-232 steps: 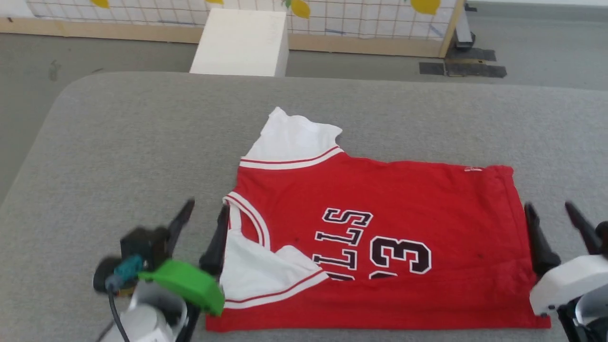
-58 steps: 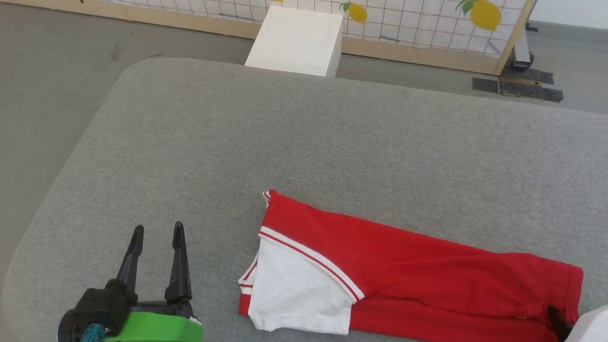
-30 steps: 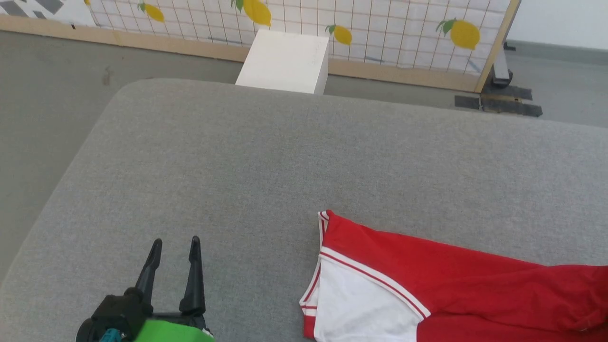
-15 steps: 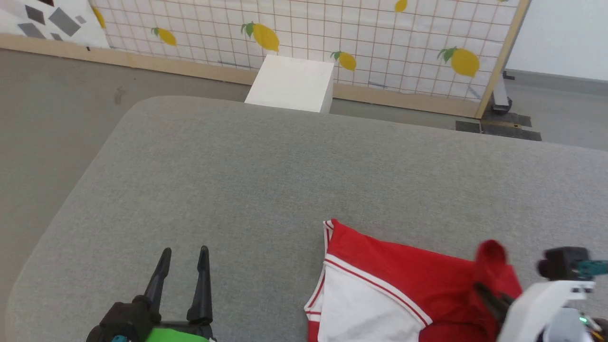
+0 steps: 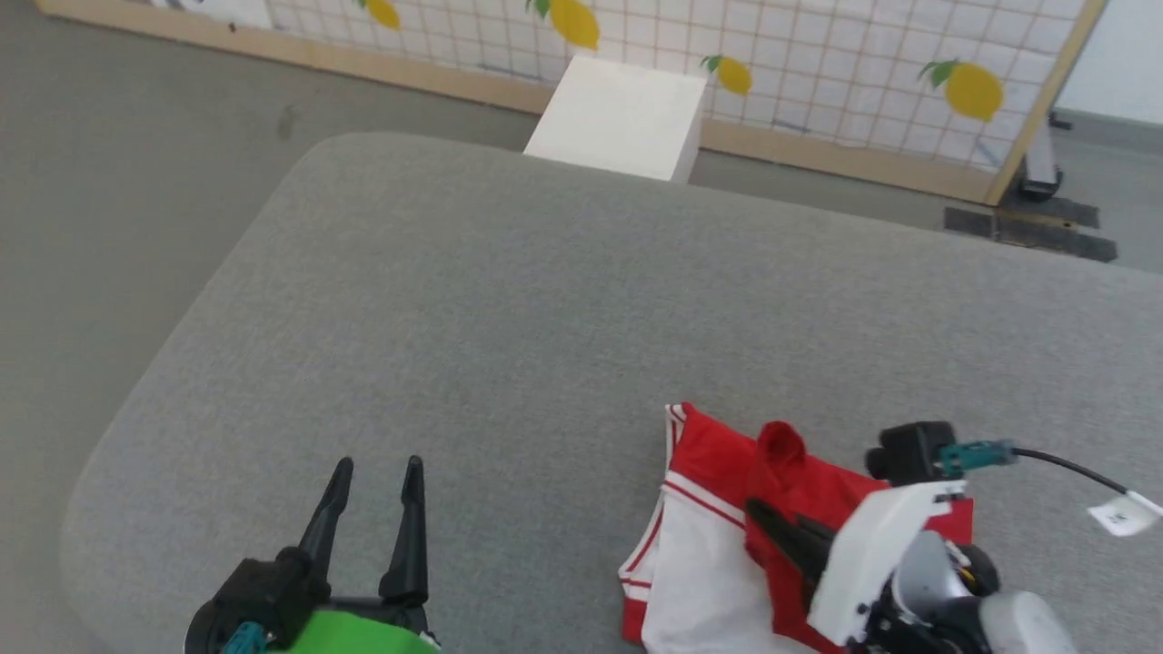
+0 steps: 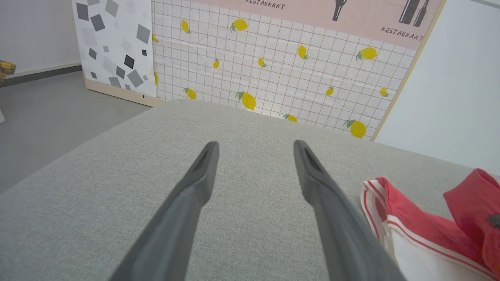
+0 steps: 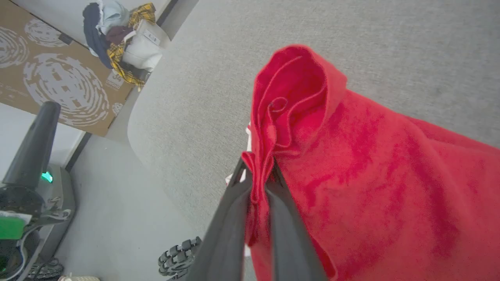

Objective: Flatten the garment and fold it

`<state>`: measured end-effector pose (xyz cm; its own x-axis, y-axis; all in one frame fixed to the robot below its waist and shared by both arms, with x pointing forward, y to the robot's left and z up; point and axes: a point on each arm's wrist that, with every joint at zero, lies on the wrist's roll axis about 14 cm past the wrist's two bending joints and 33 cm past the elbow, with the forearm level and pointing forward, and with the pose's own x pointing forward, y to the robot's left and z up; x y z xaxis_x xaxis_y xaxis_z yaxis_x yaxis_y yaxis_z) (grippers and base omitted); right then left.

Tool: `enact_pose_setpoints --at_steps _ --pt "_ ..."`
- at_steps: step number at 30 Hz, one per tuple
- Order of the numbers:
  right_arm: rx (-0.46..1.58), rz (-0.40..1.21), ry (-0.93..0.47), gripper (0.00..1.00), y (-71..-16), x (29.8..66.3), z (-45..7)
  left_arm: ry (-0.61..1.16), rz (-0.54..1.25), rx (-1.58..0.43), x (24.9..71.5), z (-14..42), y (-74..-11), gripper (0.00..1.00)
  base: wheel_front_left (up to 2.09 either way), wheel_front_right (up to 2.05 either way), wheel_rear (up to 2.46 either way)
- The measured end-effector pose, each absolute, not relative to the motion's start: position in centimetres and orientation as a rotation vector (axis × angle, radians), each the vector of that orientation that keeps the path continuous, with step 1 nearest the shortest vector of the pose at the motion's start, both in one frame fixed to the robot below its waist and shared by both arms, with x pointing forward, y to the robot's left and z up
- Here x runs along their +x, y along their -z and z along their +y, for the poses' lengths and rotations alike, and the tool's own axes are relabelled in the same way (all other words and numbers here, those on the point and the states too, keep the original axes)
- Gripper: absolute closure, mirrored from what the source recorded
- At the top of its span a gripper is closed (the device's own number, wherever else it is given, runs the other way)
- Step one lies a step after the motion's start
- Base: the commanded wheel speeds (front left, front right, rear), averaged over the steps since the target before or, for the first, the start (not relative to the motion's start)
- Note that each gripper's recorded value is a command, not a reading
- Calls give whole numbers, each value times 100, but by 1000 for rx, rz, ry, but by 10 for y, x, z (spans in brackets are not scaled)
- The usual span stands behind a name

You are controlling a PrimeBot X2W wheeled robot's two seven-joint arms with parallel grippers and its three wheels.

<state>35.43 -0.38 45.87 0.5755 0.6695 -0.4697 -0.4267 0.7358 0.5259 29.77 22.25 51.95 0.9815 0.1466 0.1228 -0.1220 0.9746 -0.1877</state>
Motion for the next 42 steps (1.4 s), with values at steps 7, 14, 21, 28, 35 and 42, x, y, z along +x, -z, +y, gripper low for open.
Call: enact_pose_setpoints --at_steps 7,14,21,28,35,42 --pt "352 778 -716 99 -429 356 28 -179 -101 -177 295 234 -509 0 0 0 0" --pt "344 730 -787 0 -436 356 54 -187 -86 -179 295 236 -504 0 0 0 0" --pt "155 431 -680 0 -480 406 19 -162 -105 -183 304 233 -509 0 0 0 0" --pt "-147 50 -468 0 -546 450 -78 -109 -131 -205 317 222 -517 0 0 0 0" --pt "-179 -190 -195 0 -589 428 -173 -21 -148 -220 332 198 -524 0 0 0 0" --pt "-82 -204 -103 0 -571 385 -188 27 -148 -225 338 183 -525 0 0 0 0"
